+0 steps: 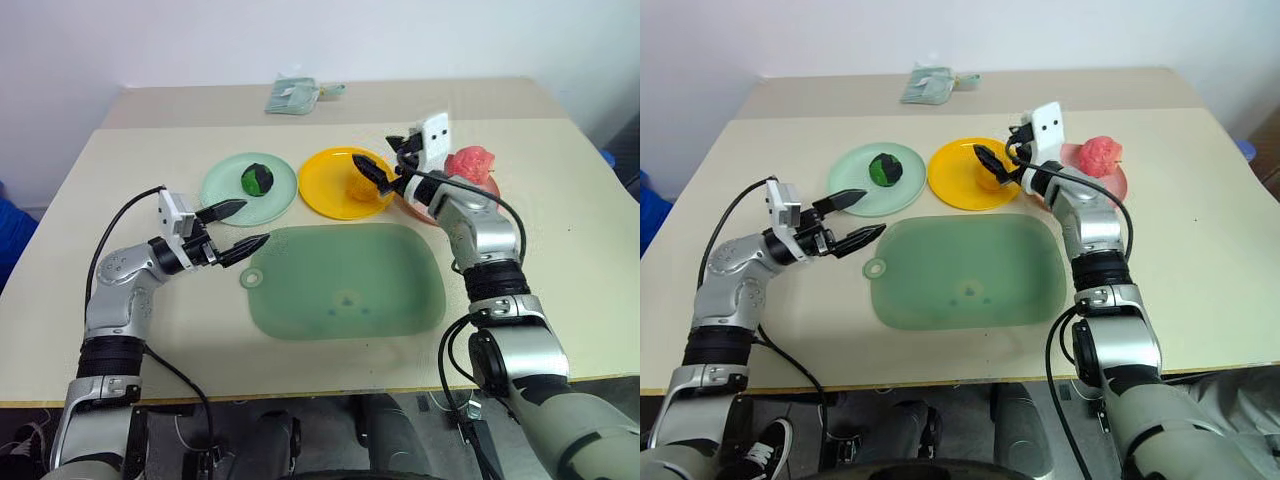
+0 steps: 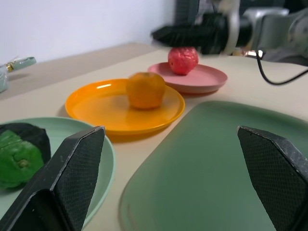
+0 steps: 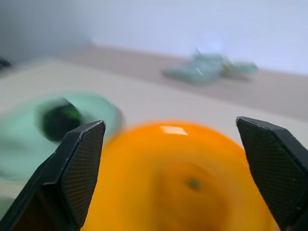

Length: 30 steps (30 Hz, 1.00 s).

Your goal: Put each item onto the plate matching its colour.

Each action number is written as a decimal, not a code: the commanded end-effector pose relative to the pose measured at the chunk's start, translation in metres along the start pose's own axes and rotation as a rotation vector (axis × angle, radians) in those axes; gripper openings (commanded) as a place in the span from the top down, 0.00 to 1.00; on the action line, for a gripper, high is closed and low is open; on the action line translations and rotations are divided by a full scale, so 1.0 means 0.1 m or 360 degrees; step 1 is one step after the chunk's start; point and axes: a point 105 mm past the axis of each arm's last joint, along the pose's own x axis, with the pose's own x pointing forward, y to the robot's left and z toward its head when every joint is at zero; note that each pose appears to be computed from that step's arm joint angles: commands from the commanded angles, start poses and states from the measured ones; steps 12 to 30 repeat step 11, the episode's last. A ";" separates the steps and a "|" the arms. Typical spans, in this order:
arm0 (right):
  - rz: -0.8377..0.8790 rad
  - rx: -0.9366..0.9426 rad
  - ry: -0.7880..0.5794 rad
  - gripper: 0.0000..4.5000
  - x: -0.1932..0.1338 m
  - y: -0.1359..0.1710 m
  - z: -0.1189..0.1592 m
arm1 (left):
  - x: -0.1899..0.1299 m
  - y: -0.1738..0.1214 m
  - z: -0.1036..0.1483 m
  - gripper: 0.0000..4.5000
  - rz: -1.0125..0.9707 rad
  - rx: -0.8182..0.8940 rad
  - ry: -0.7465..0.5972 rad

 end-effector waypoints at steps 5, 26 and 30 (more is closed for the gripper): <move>0.0694 -0.0132 0.0163 0.01 -0.73 0.68 0.02 | -0.13 0.03 0.33 0.00 -0.0150 0.0071 -0.0129; 0.0783 -0.0174 0.0425 0.01 -1.09 0.77 -0.23 | -0.12 0.03 0.42 0.00 -0.0202 0.0095 -0.0103; 0.0783 -0.0174 0.0425 0.01 -1.09 0.77 -0.23 | -0.12 0.03 0.42 0.00 -0.0202 0.0095 -0.0103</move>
